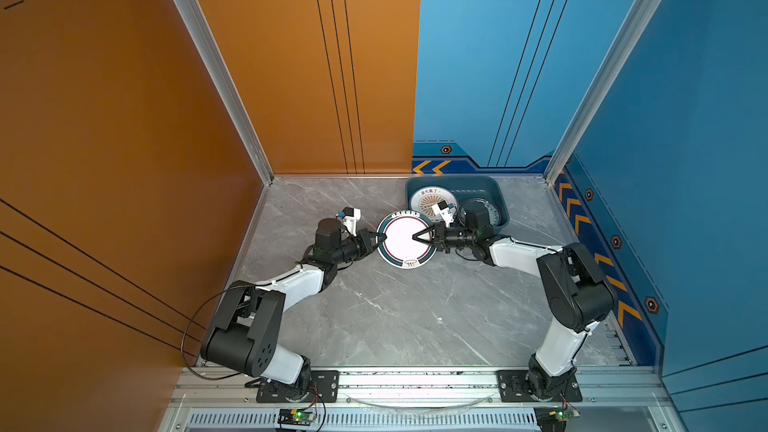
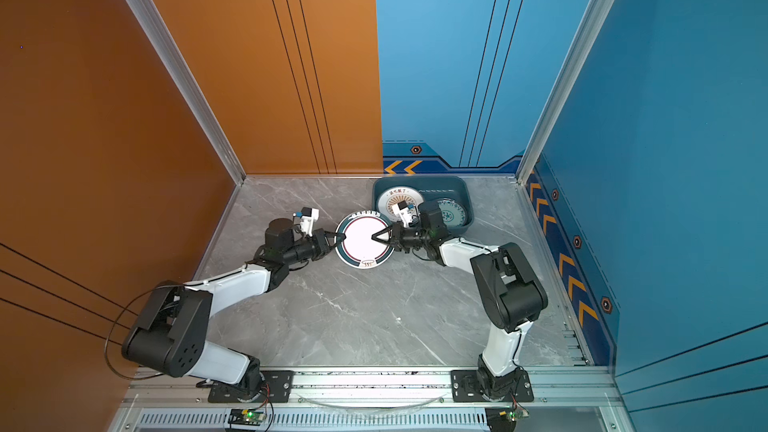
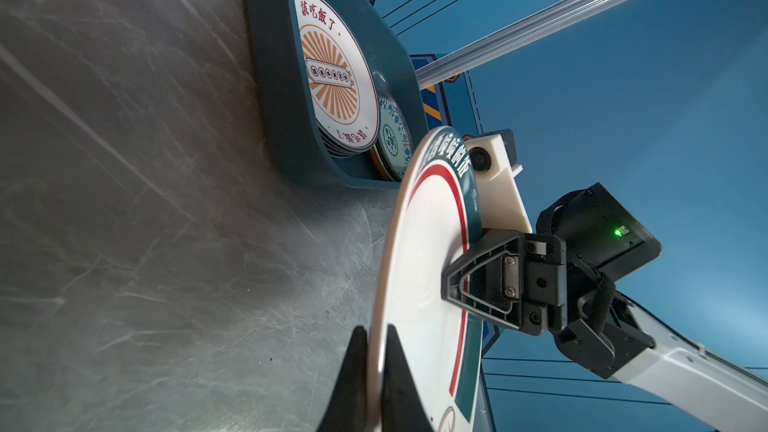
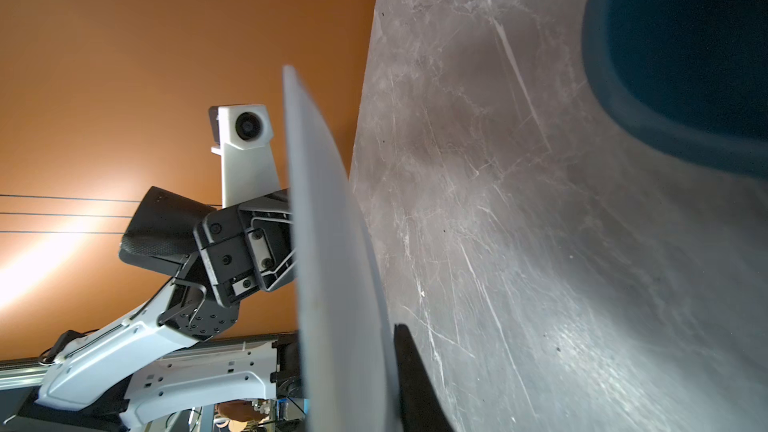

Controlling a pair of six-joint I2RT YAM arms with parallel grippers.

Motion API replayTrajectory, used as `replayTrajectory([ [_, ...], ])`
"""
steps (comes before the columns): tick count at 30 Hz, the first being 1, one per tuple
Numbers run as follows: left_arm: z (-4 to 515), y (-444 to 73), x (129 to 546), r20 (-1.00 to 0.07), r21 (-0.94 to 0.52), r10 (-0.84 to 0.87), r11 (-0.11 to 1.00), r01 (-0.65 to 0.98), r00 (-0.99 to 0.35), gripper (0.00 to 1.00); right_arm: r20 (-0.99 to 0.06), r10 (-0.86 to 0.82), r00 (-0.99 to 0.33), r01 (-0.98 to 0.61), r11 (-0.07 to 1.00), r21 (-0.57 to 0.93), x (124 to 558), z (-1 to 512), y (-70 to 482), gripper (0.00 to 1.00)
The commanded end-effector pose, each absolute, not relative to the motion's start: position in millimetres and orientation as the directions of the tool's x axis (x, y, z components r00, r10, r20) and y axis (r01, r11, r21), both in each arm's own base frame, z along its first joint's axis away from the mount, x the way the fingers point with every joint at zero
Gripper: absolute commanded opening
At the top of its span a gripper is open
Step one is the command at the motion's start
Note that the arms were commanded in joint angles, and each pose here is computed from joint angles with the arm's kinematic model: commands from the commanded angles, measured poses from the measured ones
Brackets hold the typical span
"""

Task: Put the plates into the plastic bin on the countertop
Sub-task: 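Tilt the teal-rimmed plate upright with the left gripper while the right grips it, then carry the teal-rimmed plate into the bin with the right gripper while the left draws back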

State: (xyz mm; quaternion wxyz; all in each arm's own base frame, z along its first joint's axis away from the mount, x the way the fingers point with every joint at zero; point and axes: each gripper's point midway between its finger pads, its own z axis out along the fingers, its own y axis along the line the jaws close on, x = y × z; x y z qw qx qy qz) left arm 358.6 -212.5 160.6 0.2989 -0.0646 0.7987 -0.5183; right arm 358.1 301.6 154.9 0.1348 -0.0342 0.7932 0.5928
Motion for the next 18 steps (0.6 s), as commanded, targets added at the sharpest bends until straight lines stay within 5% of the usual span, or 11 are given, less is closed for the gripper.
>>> replayTrajectory([
  [1,168.6,-231.1,349.2,-0.459,-0.852,-0.332,0.429,0.301,-0.824,0.09,-0.266,0.092,-0.960,-0.237,0.240,0.941,354.2,167.9,311.9,0.09],
  [6,168.3,-230.6,350.0,-0.462,-0.849,-0.334,0.433,0.301,-0.822,0.21,-0.264,0.106,-0.959,-0.230,0.255,0.939,356.5,167.8,306.7,0.00],
  [9,168.1,-230.1,350.3,-0.464,-0.848,-0.336,0.436,0.301,-0.820,0.36,-0.270,0.117,-0.956,-0.227,0.291,0.929,359.5,166.1,298.6,0.00],
  [18,162.1,-223.7,349.5,-0.493,-0.811,-0.314,0.504,0.297,-0.811,0.67,-0.304,0.207,-0.930,-0.161,0.513,0.843,391.6,161.3,243.7,0.00],
])
